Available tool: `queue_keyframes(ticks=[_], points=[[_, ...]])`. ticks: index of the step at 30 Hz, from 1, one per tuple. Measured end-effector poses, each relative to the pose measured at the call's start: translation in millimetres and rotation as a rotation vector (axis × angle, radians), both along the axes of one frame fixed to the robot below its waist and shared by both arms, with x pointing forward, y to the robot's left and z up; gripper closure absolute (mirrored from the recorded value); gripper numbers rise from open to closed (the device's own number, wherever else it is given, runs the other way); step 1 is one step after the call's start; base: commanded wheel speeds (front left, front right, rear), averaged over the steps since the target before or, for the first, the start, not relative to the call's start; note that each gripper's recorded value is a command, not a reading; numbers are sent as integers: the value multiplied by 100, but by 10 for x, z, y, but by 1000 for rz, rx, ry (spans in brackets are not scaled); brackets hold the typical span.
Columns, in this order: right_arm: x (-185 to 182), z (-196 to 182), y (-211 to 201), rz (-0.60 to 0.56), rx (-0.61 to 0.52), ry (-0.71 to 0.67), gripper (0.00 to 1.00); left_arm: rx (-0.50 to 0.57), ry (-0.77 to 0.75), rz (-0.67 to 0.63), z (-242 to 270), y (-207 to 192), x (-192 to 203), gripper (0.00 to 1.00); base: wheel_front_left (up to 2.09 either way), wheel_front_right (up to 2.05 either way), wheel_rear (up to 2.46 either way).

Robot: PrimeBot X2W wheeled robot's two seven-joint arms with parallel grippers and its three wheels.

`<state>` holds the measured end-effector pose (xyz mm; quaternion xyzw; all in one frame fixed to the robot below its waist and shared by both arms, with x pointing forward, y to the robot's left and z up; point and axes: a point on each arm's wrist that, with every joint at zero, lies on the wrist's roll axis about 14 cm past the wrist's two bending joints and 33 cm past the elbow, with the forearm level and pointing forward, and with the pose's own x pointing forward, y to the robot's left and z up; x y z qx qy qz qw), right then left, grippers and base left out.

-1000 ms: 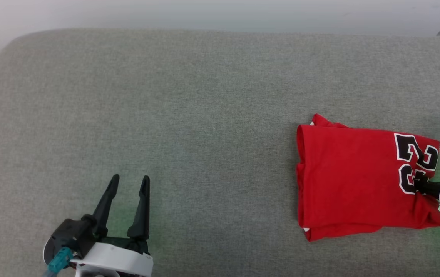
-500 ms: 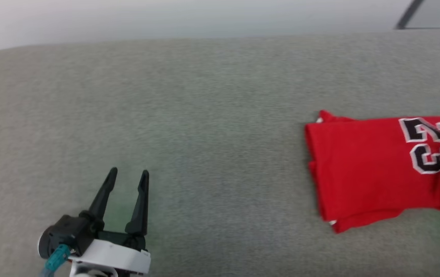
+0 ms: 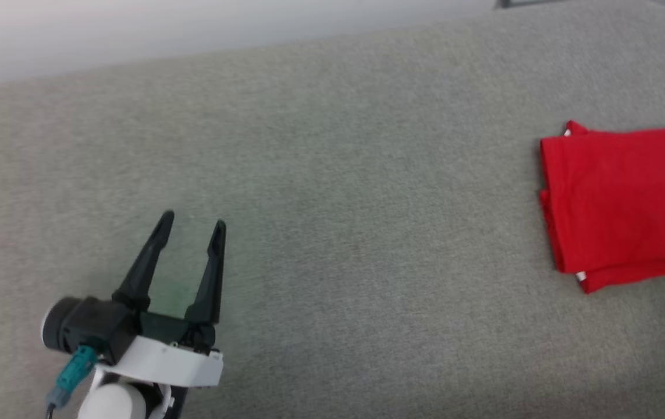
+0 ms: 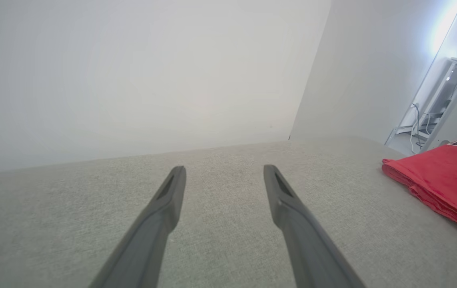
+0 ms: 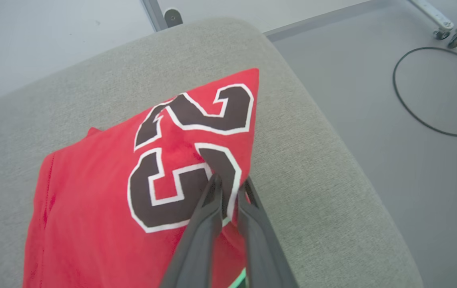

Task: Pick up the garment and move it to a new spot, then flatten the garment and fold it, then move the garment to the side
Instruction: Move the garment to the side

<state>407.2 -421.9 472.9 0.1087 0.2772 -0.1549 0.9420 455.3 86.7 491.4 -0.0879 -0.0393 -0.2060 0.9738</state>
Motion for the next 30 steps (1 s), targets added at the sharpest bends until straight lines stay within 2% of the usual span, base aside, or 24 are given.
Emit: queue_keyframes(ticks=[7,14,21,27,28,29,30], points=[[131,60,-239,-27,-134,-24,100,20,-48,-76,43,-214,204,0,0,0,0],[316,-58,-416,-30,-264,22,100,40,-78,-111,42,-283,376,0,0,0,0],[420,-365,-422,-28,-298,88,100,52,-83,-93,-23,-219,474,0,0,0,0],[455,-482,-408,-25,-310,117,100,66,-80,-77,-49,-170,489,0,0,0,0],[458,-477,-413,-26,-313,115,95,67,-79,-72,-49,-161,491,0,0,0,0],[457,-472,-422,-33,-311,112,76,68,-80,-67,-44,-153,492,0,0,0,0],[454,-466,-426,-40,-305,103,47,69,-84,-65,-34,-147,491,0,0,0,0]])
